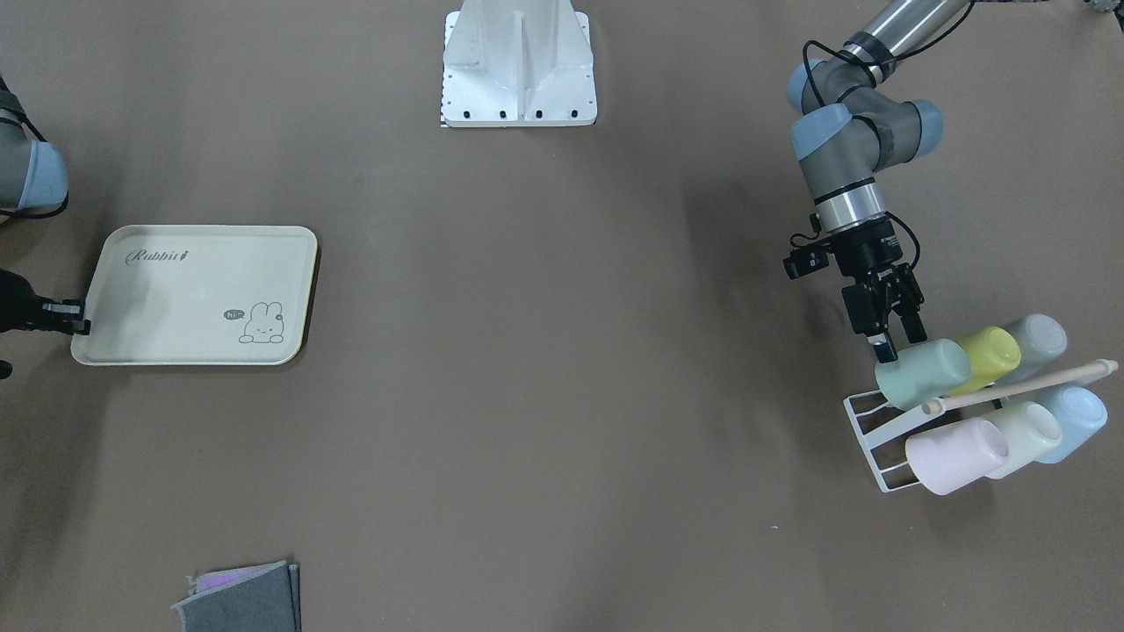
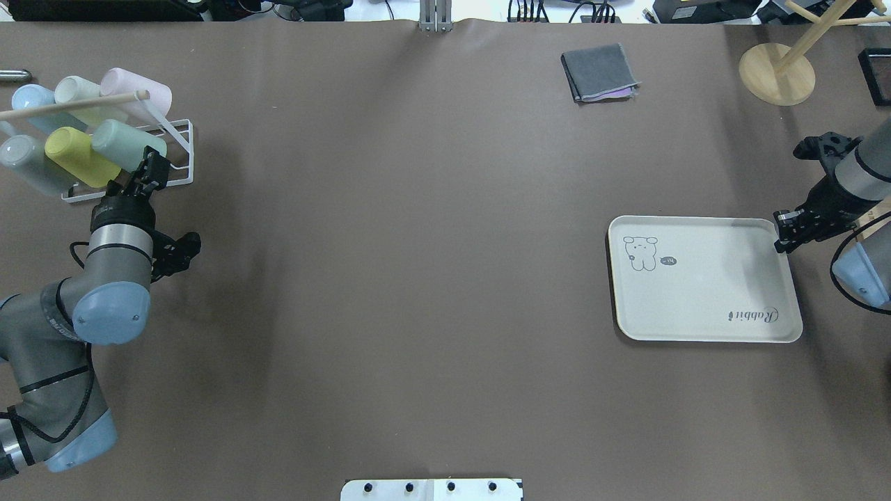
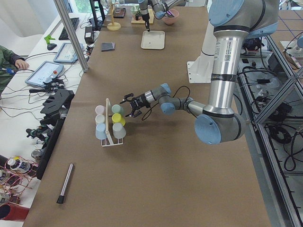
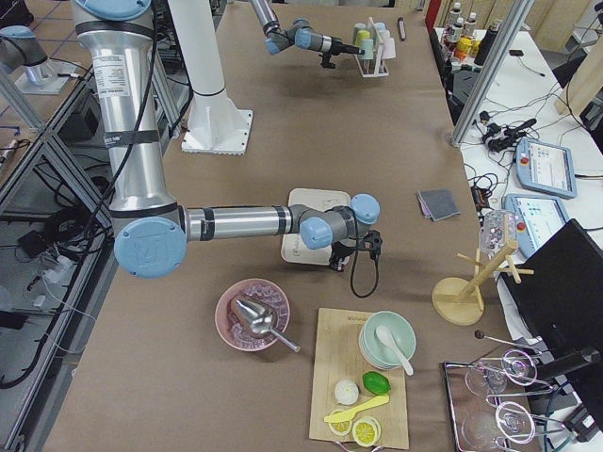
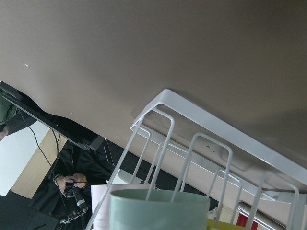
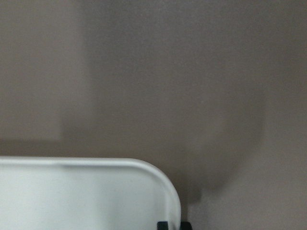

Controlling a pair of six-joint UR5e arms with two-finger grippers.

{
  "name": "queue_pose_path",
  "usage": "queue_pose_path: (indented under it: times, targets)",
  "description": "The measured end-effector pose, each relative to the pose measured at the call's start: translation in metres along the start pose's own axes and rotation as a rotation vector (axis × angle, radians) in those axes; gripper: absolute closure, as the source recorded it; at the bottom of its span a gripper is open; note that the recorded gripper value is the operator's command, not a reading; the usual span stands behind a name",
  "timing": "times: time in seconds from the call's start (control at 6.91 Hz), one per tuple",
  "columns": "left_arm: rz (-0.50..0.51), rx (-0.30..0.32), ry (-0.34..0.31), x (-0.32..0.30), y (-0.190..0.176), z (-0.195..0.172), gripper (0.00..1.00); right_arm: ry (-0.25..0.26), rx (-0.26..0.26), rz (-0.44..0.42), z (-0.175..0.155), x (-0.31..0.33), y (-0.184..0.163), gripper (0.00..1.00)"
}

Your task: Pick up and place green cup on tray

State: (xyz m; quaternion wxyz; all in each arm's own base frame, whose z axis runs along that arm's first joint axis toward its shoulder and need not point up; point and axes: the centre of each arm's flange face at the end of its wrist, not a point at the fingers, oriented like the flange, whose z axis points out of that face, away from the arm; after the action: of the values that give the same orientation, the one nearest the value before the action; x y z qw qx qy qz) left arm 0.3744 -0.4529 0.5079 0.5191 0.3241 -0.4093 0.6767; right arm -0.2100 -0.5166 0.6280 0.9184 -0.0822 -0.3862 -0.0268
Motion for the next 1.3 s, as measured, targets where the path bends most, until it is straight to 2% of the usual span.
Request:
queue_pose_path:
  times: [0.43,0.87,1.3]
  targets:
    - [-0.013,-0.007,-0.004,0.007,0.001,0.009,0.01,-0.028,-0.009,-0.011,-0.003,-0.006,0.002,1.00]
    - [-0.001,-0.018,-0.008,-0.004,0.003,0.016,0.01,-0.139,-0.039,0.002,-0.022,-0.012,0.001,1.00]
    - [0.017,-0.026,-0.013,-0.016,0.004,0.021,0.01,-0.246,-0.042,0.044,-0.058,-0.035,-0.018,1.00]
